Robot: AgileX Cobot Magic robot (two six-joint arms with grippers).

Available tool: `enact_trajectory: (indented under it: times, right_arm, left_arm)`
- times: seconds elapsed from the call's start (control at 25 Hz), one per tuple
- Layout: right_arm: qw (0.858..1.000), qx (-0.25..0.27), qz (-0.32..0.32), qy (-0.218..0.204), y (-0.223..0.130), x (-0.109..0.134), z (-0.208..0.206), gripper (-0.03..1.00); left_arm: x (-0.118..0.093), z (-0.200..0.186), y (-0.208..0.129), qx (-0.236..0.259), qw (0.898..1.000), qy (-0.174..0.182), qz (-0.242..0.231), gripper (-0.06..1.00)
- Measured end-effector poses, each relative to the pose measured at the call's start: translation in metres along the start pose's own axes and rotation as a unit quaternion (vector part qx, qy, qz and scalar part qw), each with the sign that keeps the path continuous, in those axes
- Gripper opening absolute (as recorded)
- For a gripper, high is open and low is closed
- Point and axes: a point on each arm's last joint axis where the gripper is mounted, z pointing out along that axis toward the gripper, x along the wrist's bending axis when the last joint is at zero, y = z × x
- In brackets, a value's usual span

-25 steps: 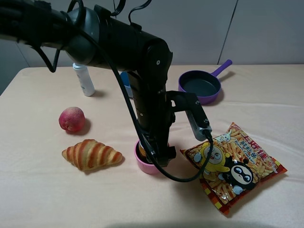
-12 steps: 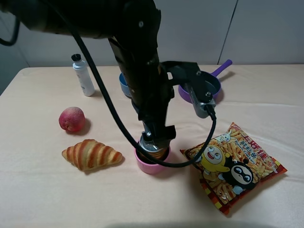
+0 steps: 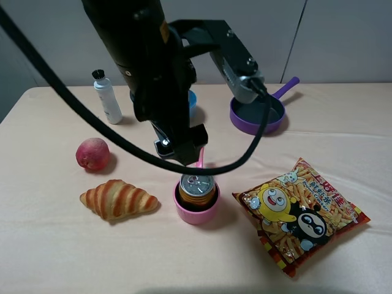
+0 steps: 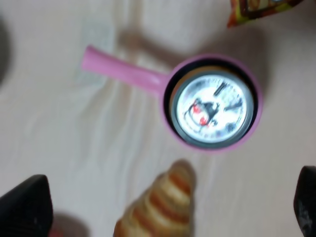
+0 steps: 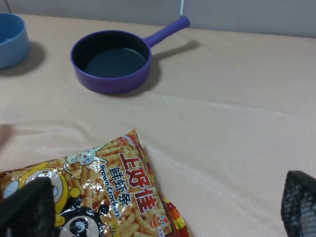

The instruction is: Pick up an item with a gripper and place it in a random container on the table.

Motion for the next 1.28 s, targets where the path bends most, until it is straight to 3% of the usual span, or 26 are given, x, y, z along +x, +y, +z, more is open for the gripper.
enact_trajectory:
  times: [0.28, 0.52, 1.04, 1.28]
  right_arm:
    - [1.000, 0.000, 0.000, 0.000, 0.000, 0.000, 0.000, 0.69]
    - [1.000, 0.000, 0.000, 0.000, 0.000, 0.000, 0.000, 0.69]
    - [1.000, 0.000, 0.000, 0.000, 0.000, 0.000, 0.000, 0.69]
    - [1.000, 0.000, 0.000, 0.000, 0.000, 0.000, 0.000, 0.69]
  left_arm:
    - [0.004, -0.047, -0.030, 0.015, 0.997, 0.047, -0.053, 0.99]
    - [-0.002, -0.066, -0.068, 0.028, 0.995, 0.063, -0.069, 0.99]
    - [-0.031, -0.065, -0.164, 0.034, 0.994, 0.060, -0.084, 0.99]
    - [-0.044, -0.055, -0.192, 0.039, 0.994, 0.035, -0.091, 0.99]
